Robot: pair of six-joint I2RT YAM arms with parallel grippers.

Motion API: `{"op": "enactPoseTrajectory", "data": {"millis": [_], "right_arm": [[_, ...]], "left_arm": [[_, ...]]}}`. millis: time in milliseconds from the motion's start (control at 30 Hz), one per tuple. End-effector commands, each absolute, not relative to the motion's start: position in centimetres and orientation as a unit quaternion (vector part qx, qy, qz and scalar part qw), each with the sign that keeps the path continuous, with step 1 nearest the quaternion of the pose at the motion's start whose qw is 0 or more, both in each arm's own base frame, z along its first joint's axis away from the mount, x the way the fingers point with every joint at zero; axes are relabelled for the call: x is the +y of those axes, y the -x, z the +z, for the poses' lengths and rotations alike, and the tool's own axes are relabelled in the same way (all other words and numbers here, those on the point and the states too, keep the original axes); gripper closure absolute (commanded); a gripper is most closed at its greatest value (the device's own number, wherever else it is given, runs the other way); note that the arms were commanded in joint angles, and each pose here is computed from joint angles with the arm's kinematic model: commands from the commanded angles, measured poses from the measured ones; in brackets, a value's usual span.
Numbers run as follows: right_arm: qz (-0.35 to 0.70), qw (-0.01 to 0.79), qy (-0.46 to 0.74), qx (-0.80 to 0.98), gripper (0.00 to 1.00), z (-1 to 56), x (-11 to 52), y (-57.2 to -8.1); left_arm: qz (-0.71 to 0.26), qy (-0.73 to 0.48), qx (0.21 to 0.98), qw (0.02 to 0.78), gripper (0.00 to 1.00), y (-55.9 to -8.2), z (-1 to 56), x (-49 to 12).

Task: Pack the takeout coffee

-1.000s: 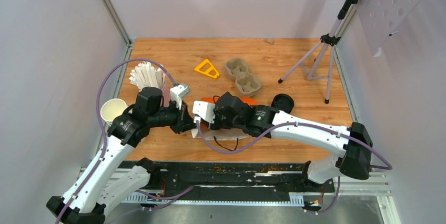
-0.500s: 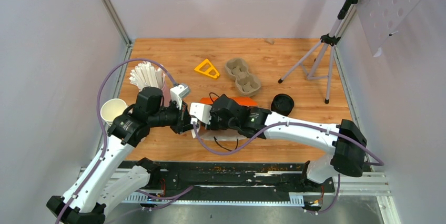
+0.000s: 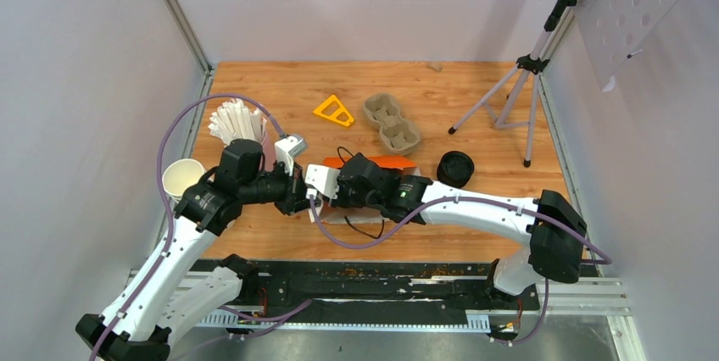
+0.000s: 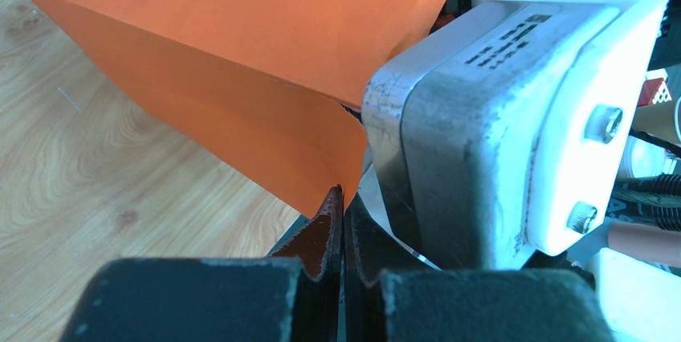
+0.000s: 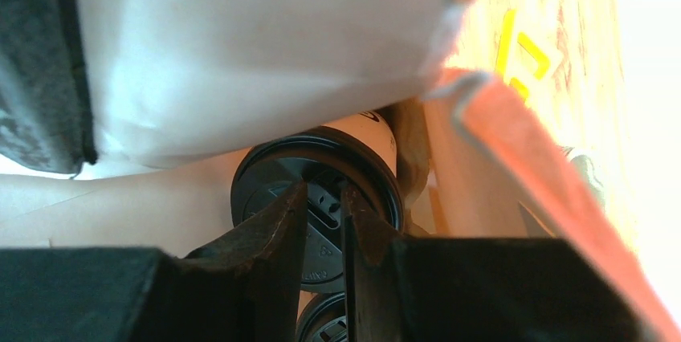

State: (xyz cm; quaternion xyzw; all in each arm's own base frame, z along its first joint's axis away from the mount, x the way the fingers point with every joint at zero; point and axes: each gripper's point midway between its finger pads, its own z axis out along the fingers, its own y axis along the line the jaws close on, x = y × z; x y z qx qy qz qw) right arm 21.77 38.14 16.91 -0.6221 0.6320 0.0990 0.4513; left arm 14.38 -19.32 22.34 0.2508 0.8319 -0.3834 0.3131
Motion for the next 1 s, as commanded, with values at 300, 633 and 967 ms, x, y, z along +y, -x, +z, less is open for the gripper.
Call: {"op": "enactPoseTrajectory", "data": {"millis": [300,633,967], "right_arm": [[0.098,0.481,0.601,0.630,0.78,16.6,39.4,-23.1],[0.100,0.482,0.595,0.635,0.78,16.1,39.6,-23.2],[0.094,0.484,0.591,0.639,0.78,15.9,39.4,-23.4]], "left_arm": [[-0.397,-0.257,0.824,0.313,0.97,-14.3,22.8,-19.8],[-0.398,-0.257,0.823,0.313,0.97,-14.3,22.8,-19.9],[-0.399,-0.255,0.825,0.309,0.96,-14.3,22.6,-19.9]]}}
